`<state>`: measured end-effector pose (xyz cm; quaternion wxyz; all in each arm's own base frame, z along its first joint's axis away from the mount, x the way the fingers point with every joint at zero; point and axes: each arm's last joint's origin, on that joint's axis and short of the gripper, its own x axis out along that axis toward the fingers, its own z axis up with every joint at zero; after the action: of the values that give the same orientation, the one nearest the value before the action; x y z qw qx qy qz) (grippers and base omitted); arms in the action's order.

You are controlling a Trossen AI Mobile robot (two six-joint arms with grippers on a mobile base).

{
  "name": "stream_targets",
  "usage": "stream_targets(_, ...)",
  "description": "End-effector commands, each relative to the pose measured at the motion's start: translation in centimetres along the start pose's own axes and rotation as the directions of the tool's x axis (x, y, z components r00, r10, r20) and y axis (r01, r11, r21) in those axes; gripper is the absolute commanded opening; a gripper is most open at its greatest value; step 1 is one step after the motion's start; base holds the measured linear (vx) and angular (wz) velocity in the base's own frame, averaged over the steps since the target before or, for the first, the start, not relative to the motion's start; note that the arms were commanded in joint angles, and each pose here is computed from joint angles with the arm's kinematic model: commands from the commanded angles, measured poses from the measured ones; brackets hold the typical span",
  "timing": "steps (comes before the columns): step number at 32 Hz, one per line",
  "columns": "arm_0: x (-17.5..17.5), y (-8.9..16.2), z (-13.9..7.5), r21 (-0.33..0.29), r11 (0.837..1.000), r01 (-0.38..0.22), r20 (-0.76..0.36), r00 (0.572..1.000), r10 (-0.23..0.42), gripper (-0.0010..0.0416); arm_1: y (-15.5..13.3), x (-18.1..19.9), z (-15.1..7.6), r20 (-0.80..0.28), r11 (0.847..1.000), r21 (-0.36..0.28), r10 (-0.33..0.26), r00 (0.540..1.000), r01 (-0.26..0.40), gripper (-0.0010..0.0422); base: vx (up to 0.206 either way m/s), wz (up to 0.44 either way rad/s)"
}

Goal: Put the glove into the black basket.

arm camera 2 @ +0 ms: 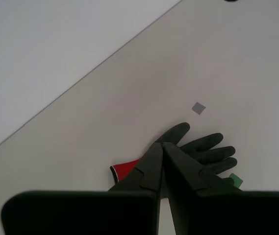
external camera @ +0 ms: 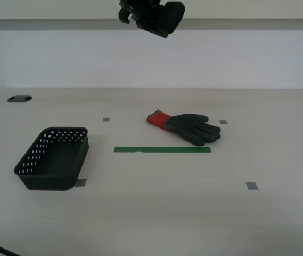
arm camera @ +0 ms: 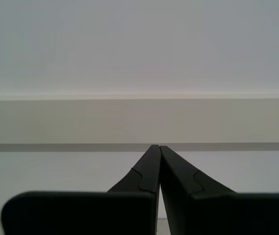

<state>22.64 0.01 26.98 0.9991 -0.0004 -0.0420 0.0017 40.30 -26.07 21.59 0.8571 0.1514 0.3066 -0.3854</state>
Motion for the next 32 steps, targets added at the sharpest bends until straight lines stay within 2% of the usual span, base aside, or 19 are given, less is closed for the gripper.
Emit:
stream_targets(1, 0.0, 0.0, 0.1, 0.000, 1.000, 0.000, 0.003, 1.000, 0.000, 0.0001, 0.0, 2.4, 0.6, -0.037, 1.000, -0.013, -0.021, 0.999, 0.020, -0.0001, 0.000, 0.000)
stream_targets(11, 0.0, 0.0, -0.1, 0.000, 1.000, 0.001, -0.011, 1.000, -0.001, 0.0001, -2.4, 9.5, 0.9, -0.159, 0.996, -0.016, -0.093, 0.983, 0.091, -0.0001, 0.000, 0.000)
stream_targets(16, 0.0, 0.0, -0.1, 0.000, 1.000, 0.001, -0.010, 1.000, -0.001, 0.0000, -4.7, 13.5, -1.6, -0.249, 0.991, -0.049, -0.129, 0.960, 0.121, -0.0001, 0.000, 0.000)
stream_targets(18, 0.0, 0.0, -0.2, 0.000, 1.000, 0.000, -0.018, 1.000, 0.000, 0.0001, -5.1, 14.8, -3.1, -0.286, 0.991, -0.075, -0.131, 0.949, 0.114, -0.0001, 0.000, 0.000)
stream_targets(20, 0.0, 0.0, -0.2, 0.000, 1.000, 0.000, -0.022, 1.000, 0.000, 0.0001, -5.4, 16.2, -5.1, -0.338, 0.987, -0.128, -0.131, 0.932, 0.093, -0.0001, 0.000, 0.000)
stream_targets(23, 0.0, 0.0, -0.2, 0.000, 1.000, 0.000, -0.027, 1.000, 0.000, 0.0001, -5.7, 17.5, -6.7, -0.372, 0.984, -0.160, -0.137, 0.918, 0.082, -0.0001, 0.000, 0.000)
stream_targets(26, 0.0, 0.0, -0.4, 0.000, 1.000, 0.000, -0.040, 0.999, 0.000, 0.0001, -5.8, 18.4, -8.0, -0.392, 0.984, -0.171, -0.123, 0.912, 0.059, -0.0001, 0.000, 0.000)
stream_targets(29, 0.0, 0.0, -0.4, 0.000, 1.000, 0.001, -0.049, 0.999, -0.001, 0.0001, -5.8, 18.6, -8.3, -0.395, 0.984, -0.170, -0.108, 0.912, 0.043, -0.0001, 0.000, 0.000)
stream_targets(32, 0.0, 0.0, -0.5, 0.001, 1.000, 0.000, -0.058, 0.998, 0.000, 0.0001, -5.6, 18.8, -8.4, -0.384, 0.989, -0.147, -0.055, 0.922, -0.002, -0.0001, 0.000, 0.000)
